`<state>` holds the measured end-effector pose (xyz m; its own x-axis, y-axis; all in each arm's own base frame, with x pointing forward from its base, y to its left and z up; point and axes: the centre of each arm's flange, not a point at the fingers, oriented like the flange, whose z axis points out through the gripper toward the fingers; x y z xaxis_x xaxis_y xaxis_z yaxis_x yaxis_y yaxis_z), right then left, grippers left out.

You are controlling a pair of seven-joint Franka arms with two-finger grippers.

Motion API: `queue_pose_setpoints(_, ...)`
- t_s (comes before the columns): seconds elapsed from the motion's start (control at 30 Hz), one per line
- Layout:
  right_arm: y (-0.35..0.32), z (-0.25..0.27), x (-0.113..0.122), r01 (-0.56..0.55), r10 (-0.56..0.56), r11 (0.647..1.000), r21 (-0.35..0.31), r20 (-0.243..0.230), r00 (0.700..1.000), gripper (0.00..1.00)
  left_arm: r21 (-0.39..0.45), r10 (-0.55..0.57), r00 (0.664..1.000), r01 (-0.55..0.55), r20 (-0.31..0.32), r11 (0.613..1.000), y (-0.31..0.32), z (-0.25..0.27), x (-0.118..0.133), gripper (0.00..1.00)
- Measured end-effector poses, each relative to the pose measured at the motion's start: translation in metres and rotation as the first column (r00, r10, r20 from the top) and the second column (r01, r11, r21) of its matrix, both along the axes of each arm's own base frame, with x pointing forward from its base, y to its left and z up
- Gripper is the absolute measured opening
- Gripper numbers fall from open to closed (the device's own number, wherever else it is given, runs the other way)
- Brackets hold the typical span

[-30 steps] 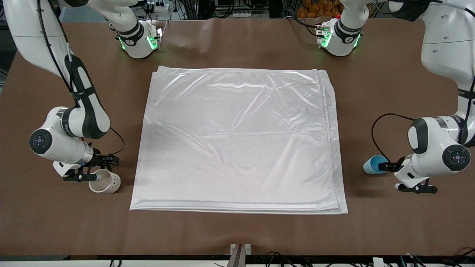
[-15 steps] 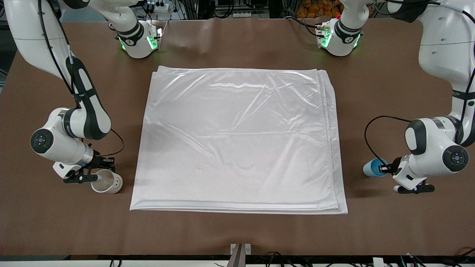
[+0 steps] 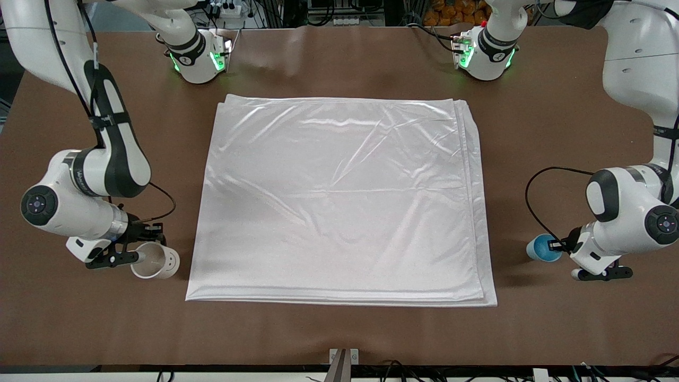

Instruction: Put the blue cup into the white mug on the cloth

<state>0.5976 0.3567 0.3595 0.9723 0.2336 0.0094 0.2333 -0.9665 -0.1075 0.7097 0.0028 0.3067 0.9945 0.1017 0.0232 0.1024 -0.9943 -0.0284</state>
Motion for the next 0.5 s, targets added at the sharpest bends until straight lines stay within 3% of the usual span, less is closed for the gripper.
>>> queue_pose_setpoints(0.27,0.123,-0.043,-0.064,-0.049,0.049,0.998,0.028,0.028,0.998,0.19,0.006,0.092,0.995,-0.091,-0.047,0.996,-0.098,0.001,-0.013,0.05)
queue_pose_setpoints(0.5,0.165,-0.090,-0.087,-0.088,0.086,0.996,0.033,0.048,0.995,0.19,0.025,0.160,0.984,-0.159,-0.074,0.987,-0.164,0.018,-0.032,0.05)
